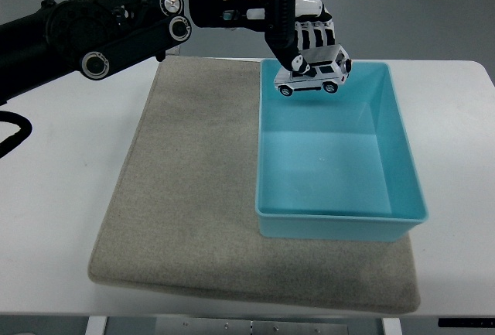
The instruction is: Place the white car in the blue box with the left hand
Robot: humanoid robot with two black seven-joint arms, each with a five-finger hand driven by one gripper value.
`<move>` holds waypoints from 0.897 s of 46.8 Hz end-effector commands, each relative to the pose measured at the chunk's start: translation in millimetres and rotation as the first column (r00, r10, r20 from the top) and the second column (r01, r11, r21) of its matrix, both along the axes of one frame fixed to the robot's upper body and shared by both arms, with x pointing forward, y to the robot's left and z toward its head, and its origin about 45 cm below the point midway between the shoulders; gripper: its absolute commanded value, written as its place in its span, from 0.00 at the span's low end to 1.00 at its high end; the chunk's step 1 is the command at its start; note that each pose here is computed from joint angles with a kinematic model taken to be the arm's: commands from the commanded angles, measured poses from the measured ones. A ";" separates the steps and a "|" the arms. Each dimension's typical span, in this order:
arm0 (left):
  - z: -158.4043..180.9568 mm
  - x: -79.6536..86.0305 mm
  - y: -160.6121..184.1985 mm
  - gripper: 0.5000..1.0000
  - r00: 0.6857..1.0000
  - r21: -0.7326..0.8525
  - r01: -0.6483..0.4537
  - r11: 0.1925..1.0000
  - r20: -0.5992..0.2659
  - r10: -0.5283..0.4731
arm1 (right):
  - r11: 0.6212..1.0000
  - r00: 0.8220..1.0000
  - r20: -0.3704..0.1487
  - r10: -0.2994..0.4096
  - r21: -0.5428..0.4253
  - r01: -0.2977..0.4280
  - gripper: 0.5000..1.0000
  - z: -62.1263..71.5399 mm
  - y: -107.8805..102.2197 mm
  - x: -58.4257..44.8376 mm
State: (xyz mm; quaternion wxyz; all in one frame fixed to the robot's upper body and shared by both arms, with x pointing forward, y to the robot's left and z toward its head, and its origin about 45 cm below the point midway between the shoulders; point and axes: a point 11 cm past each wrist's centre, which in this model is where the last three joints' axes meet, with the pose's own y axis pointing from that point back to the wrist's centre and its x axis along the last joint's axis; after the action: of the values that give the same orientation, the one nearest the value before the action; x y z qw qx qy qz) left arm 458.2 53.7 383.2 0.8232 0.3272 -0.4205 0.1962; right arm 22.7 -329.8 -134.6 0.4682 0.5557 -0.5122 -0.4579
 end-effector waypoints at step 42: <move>-86.1 -9.8 0.6 0.49 0.987 0.029 -0.025 0.999 -0.159 0.029 | 1.000 1.000 0.000 0.000 0.000 0.000 0.87 0.0 0.0 0.0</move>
State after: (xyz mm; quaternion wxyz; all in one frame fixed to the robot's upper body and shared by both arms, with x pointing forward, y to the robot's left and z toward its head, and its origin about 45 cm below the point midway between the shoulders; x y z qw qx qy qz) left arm 449.4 52.9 302.0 0.8455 0.3568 -0.3562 0.1759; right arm 22.7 -329.8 -134.6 0.4682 0.5557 -0.5122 -0.4579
